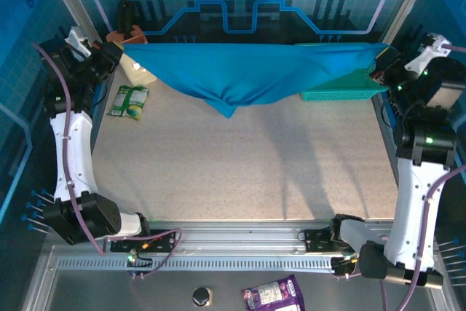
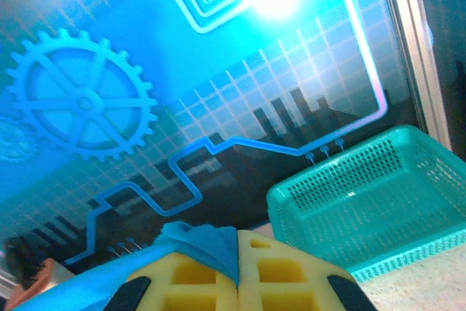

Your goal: Fold the inside-out t-shirt

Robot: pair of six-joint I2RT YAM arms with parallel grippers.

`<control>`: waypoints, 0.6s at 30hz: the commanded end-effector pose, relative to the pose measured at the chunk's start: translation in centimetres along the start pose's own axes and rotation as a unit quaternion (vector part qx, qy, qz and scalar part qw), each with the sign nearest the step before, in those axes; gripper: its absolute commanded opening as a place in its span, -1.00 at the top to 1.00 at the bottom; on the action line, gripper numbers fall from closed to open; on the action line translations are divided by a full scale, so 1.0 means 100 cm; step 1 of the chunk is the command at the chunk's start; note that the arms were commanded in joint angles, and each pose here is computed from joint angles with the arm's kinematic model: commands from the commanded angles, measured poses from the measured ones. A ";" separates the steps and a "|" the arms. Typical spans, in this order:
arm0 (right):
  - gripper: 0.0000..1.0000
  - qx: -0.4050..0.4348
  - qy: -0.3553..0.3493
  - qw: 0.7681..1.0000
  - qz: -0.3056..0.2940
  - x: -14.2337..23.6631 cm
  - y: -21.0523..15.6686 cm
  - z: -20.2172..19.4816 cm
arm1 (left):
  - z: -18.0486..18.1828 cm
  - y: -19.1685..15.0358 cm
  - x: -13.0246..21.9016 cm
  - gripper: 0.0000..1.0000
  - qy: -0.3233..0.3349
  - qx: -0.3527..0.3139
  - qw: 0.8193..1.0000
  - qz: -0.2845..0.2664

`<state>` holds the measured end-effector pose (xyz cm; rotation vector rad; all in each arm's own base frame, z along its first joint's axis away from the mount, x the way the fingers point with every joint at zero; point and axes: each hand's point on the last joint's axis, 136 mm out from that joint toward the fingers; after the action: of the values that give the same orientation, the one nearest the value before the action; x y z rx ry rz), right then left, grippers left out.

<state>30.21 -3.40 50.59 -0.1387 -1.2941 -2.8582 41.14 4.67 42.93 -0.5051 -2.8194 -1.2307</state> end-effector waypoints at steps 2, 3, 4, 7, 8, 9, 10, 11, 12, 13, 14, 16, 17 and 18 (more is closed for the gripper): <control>1.00 -0.019 0.073 0.996 -0.041 0.021 0.027 0.033 | -0.038 0.039 0.025 1.00 -0.059 -0.021 0.996 -0.067; 1.00 -0.019 0.087 0.995 -0.035 0.021 0.027 0.040 | -0.047 0.043 0.029 1.00 -0.065 -0.029 0.995 -0.070; 1.00 -0.022 0.096 0.995 -0.025 0.019 0.025 0.043 | -0.054 0.044 0.031 1.00 -0.066 -0.034 0.995 -0.069; 1.00 -0.038 0.089 0.995 0.013 -0.001 0.011 0.035 | -0.063 0.038 0.020 1.00 -0.064 -0.040 0.996 -0.046; 1.00 -0.048 0.072 0.996 0.031 -0.013 0.002 0.024 | -0.061 0.030 0.009 1.00 -0.059 -0.042 0.997 -0.029; 1.00 -0.058 0.054 0.996 0.050 -0.025 -0.009 0.012 | -0.056 0.021 -0.003 1.00 -0.051 -0.043 0.998 -0.010; 1.00 -0.066 0.036 0.995 0.071 -0.039 -0.021 -0.002 | -0.050 0.009 -0.017 1.00 -0.043 -0.042 0.998 0.015; 1.00 -0.072 0.014 0.993 0.096 -0.053 -0.038 -0.018 | -0.044 -0.006 -0.034 1.00 -0.038 -0.040 0.997 0.046; 1.00 -0.076 -0.003 0.990 0.117 -0.065 -0.052 -0.031 | -0.041 -0.019 -0.048 1.00 -0.038 -0.040 0.996 0.072; 1.00 -0.080 -0.021 0.987 0.141 -0.077 -0.070 -0.045 | -0.034 -0.036 -0.066 1.00 -0.033 -0.038 0.993 0.103; 1.00 -0.084 -0.036 0.982 0.168 -0.087 -0.087 -0.058 | -0.026 -0.054 -0.081 1.00 -0.026 -0.034 0.990 0.134; 1.00 -0.087 -0.056 0.973 0.208 -0.101 -0.115 -0.075 | -0.014 -0.081 -0.104 1.00 -0.016 -0.029 0.983 0.182; 1.00 -0.089 -0.062 0.968 0.225 -0.105 -0.128 -0.081 | -0.009 -0.093 -0.113 1.00 -0.013 -0.028 0.980 0.198; 1.00 -0.090 -0.066 0.966 0.234 -0.108 -0.135 -0.084 | -0.004 -0.100 -0.121 1.00 -0.010 -0.025 0.978 0.207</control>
<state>40.04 -2.60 36.29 -0.5125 -0.9012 -2.6541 49.13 -4.57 39.05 -0.9615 -2.6699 -1.2620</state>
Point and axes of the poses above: each hand's point on the last joint's axis, 136 mm out from that joint toward the fingers, its own x axis back along the fingers, its own z axis along the line the jaws close on, y = z × x, and after that the axes turned 11 degrees about -x, right-handed
